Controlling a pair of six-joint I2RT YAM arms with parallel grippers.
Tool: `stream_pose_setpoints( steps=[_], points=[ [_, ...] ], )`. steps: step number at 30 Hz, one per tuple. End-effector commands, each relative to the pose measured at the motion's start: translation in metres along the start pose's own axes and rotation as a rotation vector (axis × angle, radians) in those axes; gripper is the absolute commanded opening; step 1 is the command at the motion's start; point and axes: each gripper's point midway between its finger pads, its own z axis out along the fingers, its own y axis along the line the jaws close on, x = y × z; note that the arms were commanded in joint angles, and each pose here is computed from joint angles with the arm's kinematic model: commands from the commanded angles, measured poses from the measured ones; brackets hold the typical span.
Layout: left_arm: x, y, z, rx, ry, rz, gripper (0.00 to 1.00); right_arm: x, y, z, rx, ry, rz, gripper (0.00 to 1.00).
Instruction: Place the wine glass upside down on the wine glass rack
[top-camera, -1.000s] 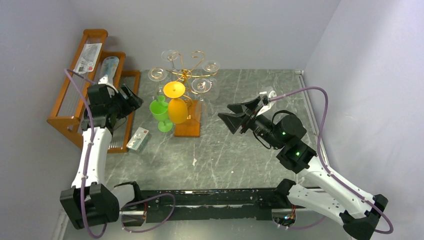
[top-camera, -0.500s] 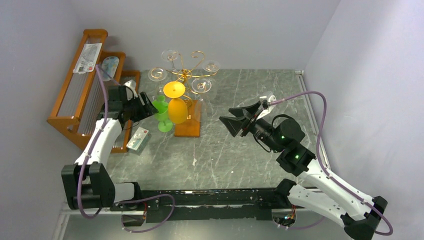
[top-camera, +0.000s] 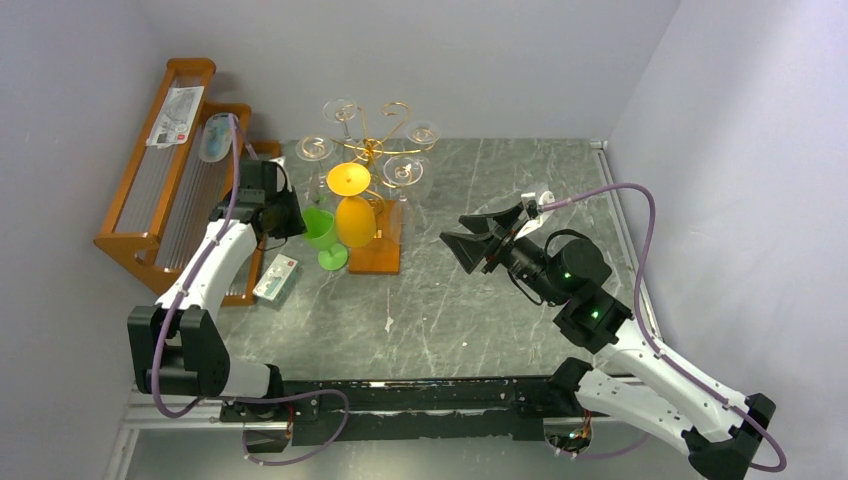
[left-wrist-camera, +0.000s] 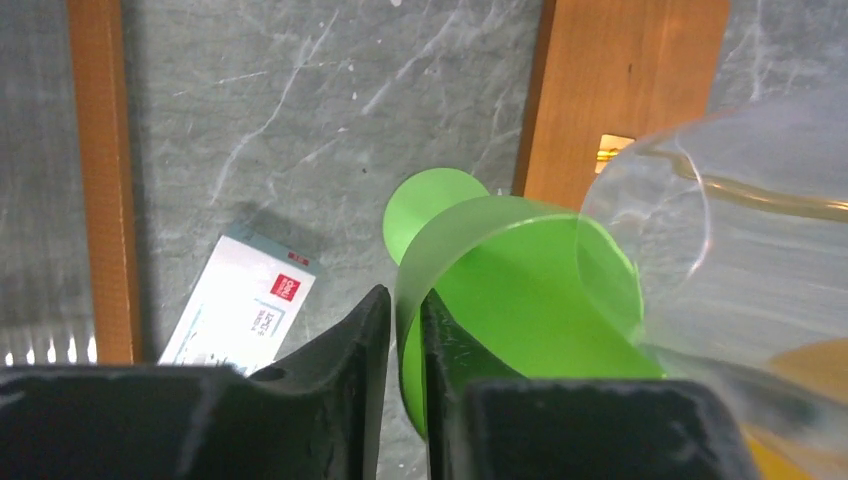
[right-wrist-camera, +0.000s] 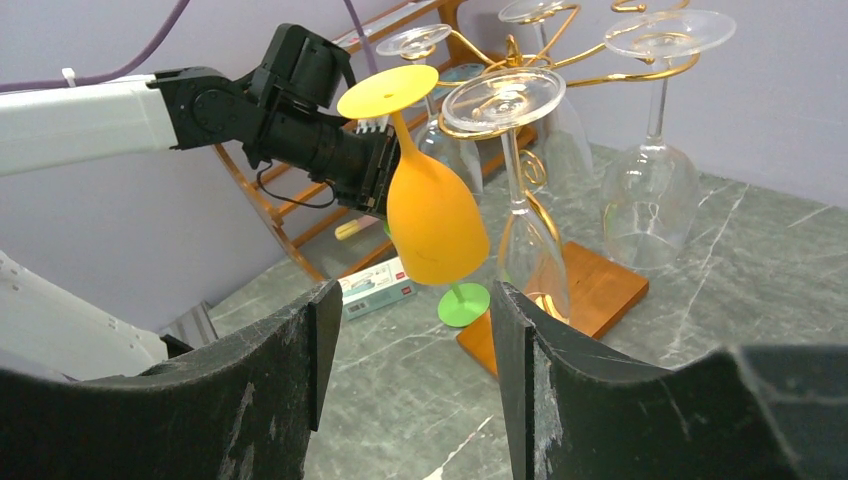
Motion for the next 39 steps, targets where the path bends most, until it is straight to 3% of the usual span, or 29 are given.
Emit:
stream_pose_setpoints(
  steps=[1, 8, 19, 23, 27, 33, 39],
  points=[
    [0.009, 0.011, -0.011, -0.065, 0.032, 0.048, 0.19, 0.001, -0.001, -0.002, 0.005, -0.012, -0.011, 0.6],
    [0.017, 0.019, -0.026, -0.105, 0.054, 0.079, 0.08, -0.002, 0.002, -0.001, -0.008, -0.014, -0.011, 0.6],
    [0.029, 0.02, -0.035, -0.122, 0.104, 0.113, 0.11, -0.012, 0.007, -0.003, -0.024, -0.036, -0.009, 0.6],
    [0.028, 0.015, -0.045, -0.095, 0.094, 0.116, 0.05, -0.014, 0.008, -0.002, -0.029, -0.031, -0.006, 0.6],
    [0.025, -0.003, -0.064, 0.006, 0.062, 0.123, 0.05, -0.012, 0.008, 0.002, -0.016, -0.015, 0.036, 0.6],
    [0.038, -0.039, -0.104, 0.238, 0.011, 0.139, 0.05, 0.0, -0.008, 0.011, 0.111, 0.017, 0.234, 0.6],
    [0.063, -0.072, -0.143, 0.476, -0.015, 0.272, 0.05, -0.011, -0.018, 0.004, 0.176, -0.082, 0.355, 0.6]
  ],
)
